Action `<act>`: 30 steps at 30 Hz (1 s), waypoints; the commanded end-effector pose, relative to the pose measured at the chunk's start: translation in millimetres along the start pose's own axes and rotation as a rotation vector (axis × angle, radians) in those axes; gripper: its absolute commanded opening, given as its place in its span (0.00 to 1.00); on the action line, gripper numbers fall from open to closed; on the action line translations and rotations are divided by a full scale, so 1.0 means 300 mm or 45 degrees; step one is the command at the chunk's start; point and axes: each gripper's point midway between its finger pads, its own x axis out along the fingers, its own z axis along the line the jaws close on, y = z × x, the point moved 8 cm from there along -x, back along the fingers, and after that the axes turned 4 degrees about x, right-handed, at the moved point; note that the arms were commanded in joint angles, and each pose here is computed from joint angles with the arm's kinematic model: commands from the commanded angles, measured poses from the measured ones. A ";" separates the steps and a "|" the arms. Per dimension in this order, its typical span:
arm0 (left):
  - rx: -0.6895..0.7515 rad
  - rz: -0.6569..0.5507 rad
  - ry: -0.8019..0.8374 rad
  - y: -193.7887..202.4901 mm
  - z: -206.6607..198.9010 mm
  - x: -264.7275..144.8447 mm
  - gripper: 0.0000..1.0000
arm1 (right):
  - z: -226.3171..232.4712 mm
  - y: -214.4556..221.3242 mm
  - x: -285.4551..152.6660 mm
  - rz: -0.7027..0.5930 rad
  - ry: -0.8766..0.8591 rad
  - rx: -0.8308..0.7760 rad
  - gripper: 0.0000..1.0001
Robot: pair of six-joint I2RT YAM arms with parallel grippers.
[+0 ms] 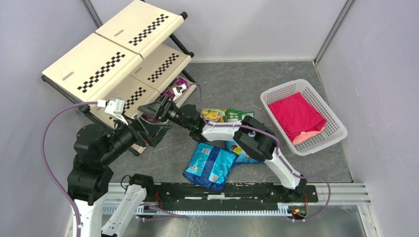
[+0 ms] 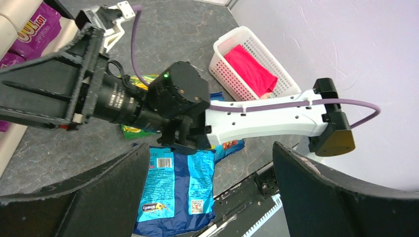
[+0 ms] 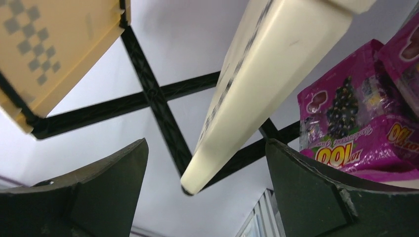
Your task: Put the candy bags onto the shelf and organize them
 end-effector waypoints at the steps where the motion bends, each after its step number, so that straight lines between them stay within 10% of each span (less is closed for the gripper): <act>1: 0.005 -0.056 0.031 -0.025 -0.023 -0.015 0.99 | -0.005 -0.020 0.073 -0.073 0.005 0.048 0.94; 30: -0.038 -0.042 0.001 -0.027 -0.023 -0.017 0.99 | 0.103 -0.254 0.110 -0.407 -0.015 0.167 0.06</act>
